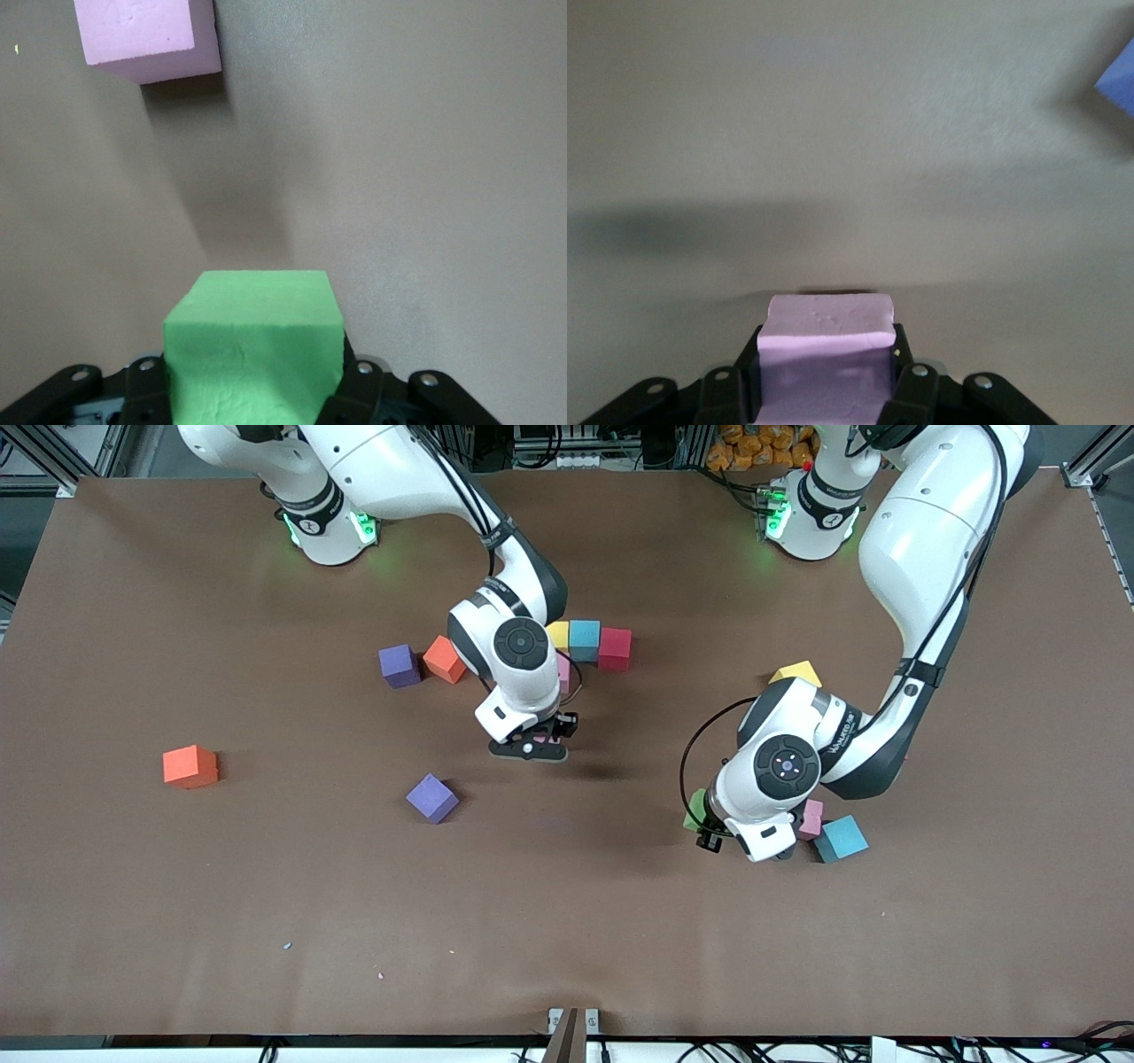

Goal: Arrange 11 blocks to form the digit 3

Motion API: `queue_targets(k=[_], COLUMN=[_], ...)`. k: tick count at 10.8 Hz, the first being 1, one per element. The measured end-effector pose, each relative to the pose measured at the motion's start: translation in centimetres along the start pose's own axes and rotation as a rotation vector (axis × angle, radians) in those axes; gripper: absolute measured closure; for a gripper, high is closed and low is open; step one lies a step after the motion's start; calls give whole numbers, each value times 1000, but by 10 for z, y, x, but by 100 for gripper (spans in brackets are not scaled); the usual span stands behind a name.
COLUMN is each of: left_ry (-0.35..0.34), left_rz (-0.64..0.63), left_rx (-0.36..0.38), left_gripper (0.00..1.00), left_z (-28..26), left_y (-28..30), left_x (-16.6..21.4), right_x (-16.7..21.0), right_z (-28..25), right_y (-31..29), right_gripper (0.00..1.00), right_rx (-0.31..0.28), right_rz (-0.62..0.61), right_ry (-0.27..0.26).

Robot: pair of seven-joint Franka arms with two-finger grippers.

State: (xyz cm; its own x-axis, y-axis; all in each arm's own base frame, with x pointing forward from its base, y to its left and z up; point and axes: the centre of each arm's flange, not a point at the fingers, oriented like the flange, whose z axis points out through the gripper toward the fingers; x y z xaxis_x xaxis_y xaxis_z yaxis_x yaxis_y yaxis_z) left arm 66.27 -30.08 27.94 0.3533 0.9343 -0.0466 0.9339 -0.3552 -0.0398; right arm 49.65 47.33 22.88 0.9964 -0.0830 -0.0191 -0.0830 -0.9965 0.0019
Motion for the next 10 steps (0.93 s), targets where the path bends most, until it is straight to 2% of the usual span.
queue_targets(k=[5, 10], left_ry=[0, 0], left_rz=[0, 0], left_rx=[0, 1], left_gripper=[40, 40], left_z=[0, 0], left_y=[0, 0], left_x=[0, 0], right_x=[-14, -28], right_z=[11, 15], right_y=[-2, 0], right_gripper=[44, 44], right_rx=[0, 24], right_rz=[-15, -26], right_ry=[-12, 0])
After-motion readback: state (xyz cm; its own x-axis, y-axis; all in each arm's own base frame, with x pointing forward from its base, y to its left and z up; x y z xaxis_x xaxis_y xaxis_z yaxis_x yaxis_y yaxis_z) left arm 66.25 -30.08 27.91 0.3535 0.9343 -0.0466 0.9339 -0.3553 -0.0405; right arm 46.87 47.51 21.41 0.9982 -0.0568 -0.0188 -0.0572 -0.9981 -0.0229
